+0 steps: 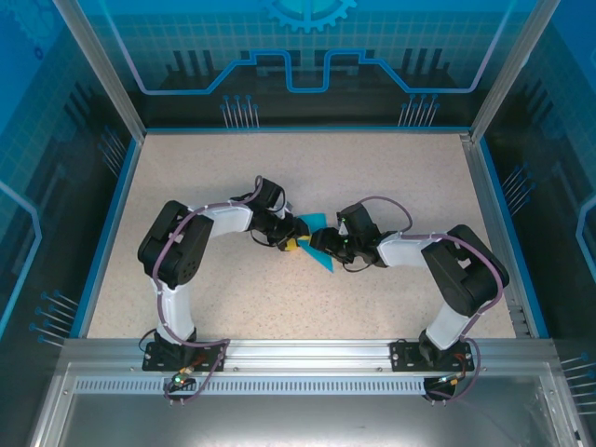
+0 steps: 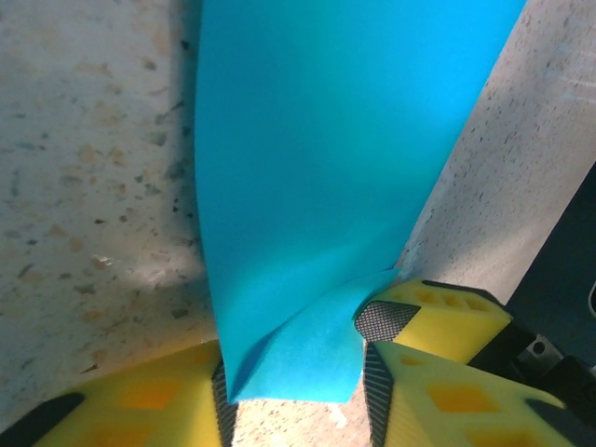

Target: Fold a paper plane with a square sheet of paper (pick it up from the middle)

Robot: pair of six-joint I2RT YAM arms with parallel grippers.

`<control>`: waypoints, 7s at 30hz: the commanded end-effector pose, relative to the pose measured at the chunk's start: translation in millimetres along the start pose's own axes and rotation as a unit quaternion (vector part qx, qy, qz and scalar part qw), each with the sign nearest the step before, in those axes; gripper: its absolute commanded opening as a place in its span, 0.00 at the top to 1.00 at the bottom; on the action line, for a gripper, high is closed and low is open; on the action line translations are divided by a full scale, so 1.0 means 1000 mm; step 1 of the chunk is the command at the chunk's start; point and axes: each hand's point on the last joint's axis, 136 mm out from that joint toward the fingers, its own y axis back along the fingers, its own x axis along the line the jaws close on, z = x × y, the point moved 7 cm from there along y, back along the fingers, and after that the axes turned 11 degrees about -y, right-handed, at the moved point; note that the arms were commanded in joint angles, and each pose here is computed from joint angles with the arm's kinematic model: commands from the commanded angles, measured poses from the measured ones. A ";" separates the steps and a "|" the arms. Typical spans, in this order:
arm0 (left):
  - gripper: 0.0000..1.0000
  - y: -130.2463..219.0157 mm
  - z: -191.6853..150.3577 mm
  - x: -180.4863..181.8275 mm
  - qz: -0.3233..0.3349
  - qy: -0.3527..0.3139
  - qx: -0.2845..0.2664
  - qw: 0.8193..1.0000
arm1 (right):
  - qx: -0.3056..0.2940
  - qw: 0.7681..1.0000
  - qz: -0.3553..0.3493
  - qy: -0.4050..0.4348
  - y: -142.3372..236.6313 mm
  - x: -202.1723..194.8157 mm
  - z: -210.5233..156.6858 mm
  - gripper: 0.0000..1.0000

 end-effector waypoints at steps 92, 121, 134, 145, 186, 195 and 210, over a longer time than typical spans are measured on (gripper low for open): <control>0.41 0.033 -0.012 -0.018 -0.073 -0.055 -0.075 0.993 | -0.079 0.963 0.102 0.235 0.010 -0.007 -0.005 0.87; 0.58 0.012 -0.006 -0.015 -0.089 -0.074 -0.065 0.991 | 0.005 0.987 0.153 0.059 -0.002 -0.024 0.014 0.91; 0.67 0.002 0.000 -0.021 -0.099 -0.092 -0.058 0.989 | 0.034 0.988 0.149 -0.012 -0.005 -0.034 0.019 0.91; 0.72 -0.004 0.004 -0.021 -0.104 -0.104 -0.055 0.988 | 0.057 0.985 0.153 -0.056 -0.007 -0.037 0.024 0.92; 0.79 -0.030 0.020 -0.013 -0.097 -0.103 -0.040 0.989 | 0.093 0.980 0.122 -0.130 -0.019 -0.056 0.025 0.88; 0.79 -0.031 0.021 -0.011 -0.084 -0.098 -0.033 0.991 | 0.101 0.979 0.123 -0.126 -0.018 -0.052 0.025 0.85; 0.80 -0.033 0.021 -0.007 -0.065 -0.092 -0.024 0.993 | 0.106 0.982 0.117 -0.103 -0.008 -0.042 0.026 0.80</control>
